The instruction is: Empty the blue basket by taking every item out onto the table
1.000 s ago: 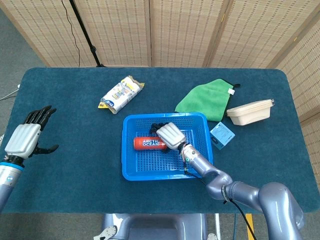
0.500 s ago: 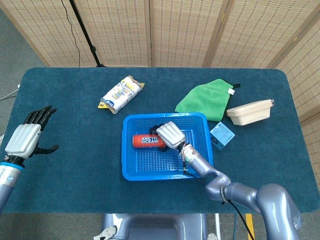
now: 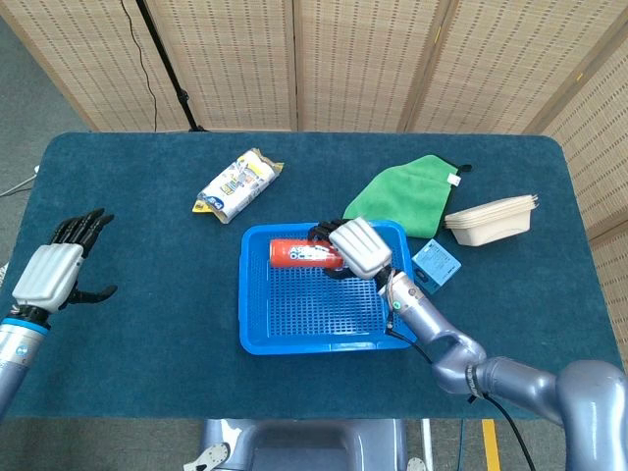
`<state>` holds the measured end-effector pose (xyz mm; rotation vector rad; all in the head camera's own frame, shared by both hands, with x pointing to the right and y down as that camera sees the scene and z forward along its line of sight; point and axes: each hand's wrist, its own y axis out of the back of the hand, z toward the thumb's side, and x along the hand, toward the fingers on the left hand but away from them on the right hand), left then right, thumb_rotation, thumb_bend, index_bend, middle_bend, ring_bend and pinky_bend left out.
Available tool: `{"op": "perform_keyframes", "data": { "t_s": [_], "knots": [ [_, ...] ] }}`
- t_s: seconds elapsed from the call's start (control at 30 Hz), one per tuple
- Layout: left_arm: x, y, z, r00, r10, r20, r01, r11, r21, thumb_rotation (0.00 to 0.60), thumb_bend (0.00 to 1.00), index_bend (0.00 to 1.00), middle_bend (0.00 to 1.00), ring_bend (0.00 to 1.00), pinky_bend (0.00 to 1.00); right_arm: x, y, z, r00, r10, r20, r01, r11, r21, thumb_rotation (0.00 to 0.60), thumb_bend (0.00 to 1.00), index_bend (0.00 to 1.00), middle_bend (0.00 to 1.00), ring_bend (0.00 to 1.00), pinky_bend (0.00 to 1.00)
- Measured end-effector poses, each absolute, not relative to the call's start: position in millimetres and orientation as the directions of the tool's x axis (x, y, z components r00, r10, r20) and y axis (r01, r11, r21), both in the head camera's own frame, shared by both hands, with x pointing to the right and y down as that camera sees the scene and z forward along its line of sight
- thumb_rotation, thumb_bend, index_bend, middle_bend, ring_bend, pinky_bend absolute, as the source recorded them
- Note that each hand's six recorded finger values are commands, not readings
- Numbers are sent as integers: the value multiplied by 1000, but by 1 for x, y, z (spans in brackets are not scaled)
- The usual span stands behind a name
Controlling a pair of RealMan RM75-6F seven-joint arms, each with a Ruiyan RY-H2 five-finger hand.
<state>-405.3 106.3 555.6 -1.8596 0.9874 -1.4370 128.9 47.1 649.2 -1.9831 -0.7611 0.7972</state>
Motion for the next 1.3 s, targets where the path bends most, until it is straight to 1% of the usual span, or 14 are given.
{"op": "perform_keyframes", "data": {
  "t_s": [0.1,0.2,0.3,0.43,0.57,0.7,0.77,0.9,1.0,1.13,1.3],
  "knots": [
    [-403,108,555,154,-830,536,-197,-558,-806,600,182,0,0,0,0,156,34,626,578,789,-210,223,-400,-889,600,781,531,550,542,608],
    [-401,110,556,163,-826,540,-193,-563,-804,600,182,0,0,0,0,190,24,606,532,825,-194,216,-353,-911,600,781,531,550,542,608],
    [-399,111,556,171,-823,541,-189,-567,-802,600,180,0,0,0,0,230,19,591,470,860,-196,193,-317,-928,600,781,531,550,542,609],
    [-397,113,555,181,-822,540,-186,-568,-802,600,182,0,0,0,0,282,24,581,388,896,-217,155,-295,-943,600,781,531,550,542,609],
    [-397,115,554,185,-822,539,-185,-568,-802,600,182,0,0,0,0,330,36,580,317,914,-255,118,-304,-945,600,782,533,551,542,609],
    [-396,115,554,188,-821,539,-192,-569,-800,600,182,0,0,0,0,373,60,583,251,921,-298,103,-332,-938,600,782,533,551,542,609],
    [-397,115,553,190,-820,539,-194,-570,-799,600,182,0,0,0,0,388,71,584,238,919,-313,109,-345,-932,600,782,534,551,542,609],
    [-397,116,553,193,-820,539,-194,-570,-798,600,181,0,0,0,0,423,103,588,213,911,-354,113,-383,-917,600,782,534,551,542,609],
    [-396,117,552,197,-820,538,-192,-570,-799,600,180,0,0,0,0,438,125,591,208,904,-375,106,-402,-910,600,782,535,552,542,608],
    [-394,118,550,204,-822,531,-191,-566,-802,600,182,0,0,0,0,445,146,598,204,889,-410,118,-438,-891,600,782,536,553,542,609],
    [-393,120,551,209,-819,534,-187,-569,-801,600,182,0,0,0,0,442,165,617,215,856,-470,117,-500,-858,600,782,536,553,542,609]
  ]
}}
